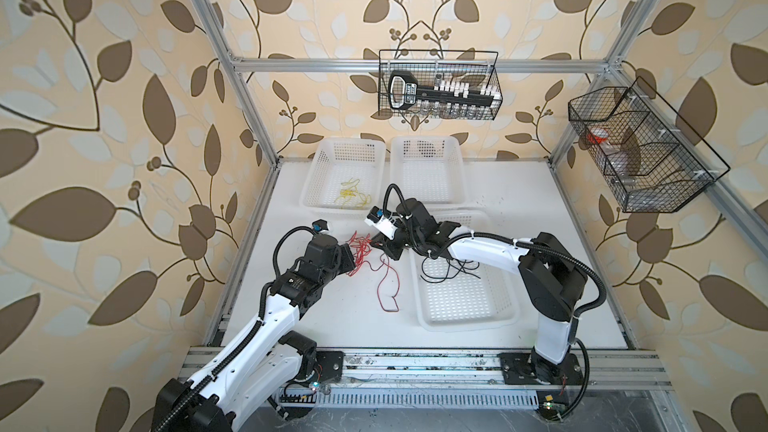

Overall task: Untangle the cables
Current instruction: 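Grasp the red wire near the alligator clip with the right gripper, then lift the red wire from the tangle with the right gripper while the left holds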

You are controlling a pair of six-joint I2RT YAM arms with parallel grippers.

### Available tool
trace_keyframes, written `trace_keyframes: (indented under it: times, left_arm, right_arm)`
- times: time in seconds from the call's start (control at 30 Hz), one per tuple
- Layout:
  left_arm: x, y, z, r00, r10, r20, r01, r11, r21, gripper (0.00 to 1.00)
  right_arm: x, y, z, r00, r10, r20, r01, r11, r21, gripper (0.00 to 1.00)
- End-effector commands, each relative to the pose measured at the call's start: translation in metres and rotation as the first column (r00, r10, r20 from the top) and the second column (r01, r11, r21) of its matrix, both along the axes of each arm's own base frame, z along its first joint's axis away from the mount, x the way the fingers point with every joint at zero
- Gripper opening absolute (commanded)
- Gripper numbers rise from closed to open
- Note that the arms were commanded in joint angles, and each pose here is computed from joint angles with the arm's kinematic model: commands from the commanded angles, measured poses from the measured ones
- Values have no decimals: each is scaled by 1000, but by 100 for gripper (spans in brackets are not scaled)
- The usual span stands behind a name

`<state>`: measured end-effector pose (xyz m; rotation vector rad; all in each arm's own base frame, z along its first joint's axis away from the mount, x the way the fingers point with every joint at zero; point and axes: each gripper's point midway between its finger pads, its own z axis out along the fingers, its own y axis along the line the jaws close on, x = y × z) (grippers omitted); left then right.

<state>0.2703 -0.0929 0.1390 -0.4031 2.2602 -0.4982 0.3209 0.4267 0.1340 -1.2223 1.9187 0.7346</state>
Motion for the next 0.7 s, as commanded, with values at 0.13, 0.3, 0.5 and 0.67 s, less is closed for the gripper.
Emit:
trace_keyframes:
  times: [0.13,0.3,0.5,0.67]
  left_arm:
    - [10,15,24,993,101,63,-100,995,-7,0]
    - [14,19,27,988,136,71,-137,991,-2,0]
    - [15,30,23,976,210,55,-210,978,10,0]
    - [14,35,22,969,240,54,-241,971,10,0]
  right_arm:
    - [-15,4,-7,999,53,9,-52,998,-32,4]
    - [-26,2,-14,998,57,15,-56,997,-61,0]
    - [-30,-10,-21,1000,15,8,-14,997,-74,0]
    - [-33,-14,-21,1000,10,13,-9,998,-70,0]
